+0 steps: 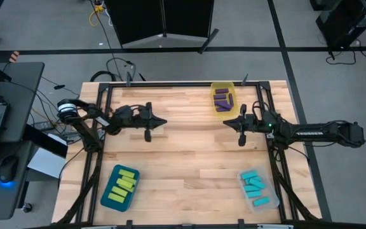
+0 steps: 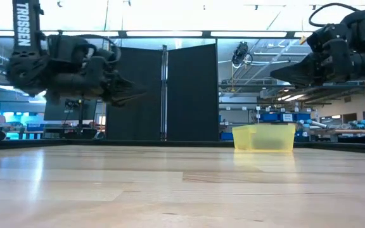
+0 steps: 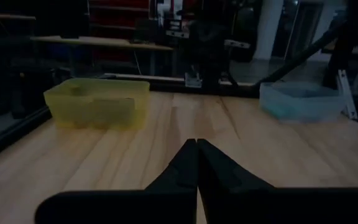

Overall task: Sort blocks
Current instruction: Return to Home Position

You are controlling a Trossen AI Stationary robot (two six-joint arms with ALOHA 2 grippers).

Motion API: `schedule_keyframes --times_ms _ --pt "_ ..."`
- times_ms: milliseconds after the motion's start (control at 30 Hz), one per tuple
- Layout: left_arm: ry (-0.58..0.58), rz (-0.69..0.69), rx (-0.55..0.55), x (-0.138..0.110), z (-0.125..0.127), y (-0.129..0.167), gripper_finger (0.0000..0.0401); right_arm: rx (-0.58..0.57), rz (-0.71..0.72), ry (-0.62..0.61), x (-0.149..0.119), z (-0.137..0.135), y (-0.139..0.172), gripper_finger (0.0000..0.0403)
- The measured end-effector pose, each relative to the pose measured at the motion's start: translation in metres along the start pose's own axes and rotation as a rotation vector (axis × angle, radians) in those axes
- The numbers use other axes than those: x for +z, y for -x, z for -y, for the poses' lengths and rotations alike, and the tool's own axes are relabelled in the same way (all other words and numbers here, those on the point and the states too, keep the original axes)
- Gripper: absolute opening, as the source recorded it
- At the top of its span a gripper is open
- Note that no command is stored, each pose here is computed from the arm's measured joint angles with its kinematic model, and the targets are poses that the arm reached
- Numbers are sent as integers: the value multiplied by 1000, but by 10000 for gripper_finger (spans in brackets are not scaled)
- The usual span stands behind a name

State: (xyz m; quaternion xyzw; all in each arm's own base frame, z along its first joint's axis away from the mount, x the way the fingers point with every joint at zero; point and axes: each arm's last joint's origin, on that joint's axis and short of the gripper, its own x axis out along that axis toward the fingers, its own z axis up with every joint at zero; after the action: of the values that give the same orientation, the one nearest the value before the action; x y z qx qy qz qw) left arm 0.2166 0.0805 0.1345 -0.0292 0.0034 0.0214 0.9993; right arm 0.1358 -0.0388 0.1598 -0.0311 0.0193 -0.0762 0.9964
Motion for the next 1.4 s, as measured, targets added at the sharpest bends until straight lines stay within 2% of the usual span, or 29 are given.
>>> schedule_keyframes --times_ms 233,400,533,733,1000,1200,1400 --pt "31 -7 29 -12 8 27 9 -29 8 4 3 0 7 4" --pt "44 -48 103 -22 15 50 9 -55 5 -6 3 0 10 4" --pt "62 -52 120 -21 15 51 9 -67 -11 -9 2 0 12 4" --pt "58 -24 84 -15 16 52 9 -84 -24 -17 1 0 14 4" --pt "18 38 68 -3 18 54 9 -80 -16 -12 2 0 16 4" --pt "7 -11 84 -1 19 57 9 -79 -9 -10 3 0 18 4" --pt "-23 -4 111 8 21 64 9 -64 8 -12 5 -2 21 4"
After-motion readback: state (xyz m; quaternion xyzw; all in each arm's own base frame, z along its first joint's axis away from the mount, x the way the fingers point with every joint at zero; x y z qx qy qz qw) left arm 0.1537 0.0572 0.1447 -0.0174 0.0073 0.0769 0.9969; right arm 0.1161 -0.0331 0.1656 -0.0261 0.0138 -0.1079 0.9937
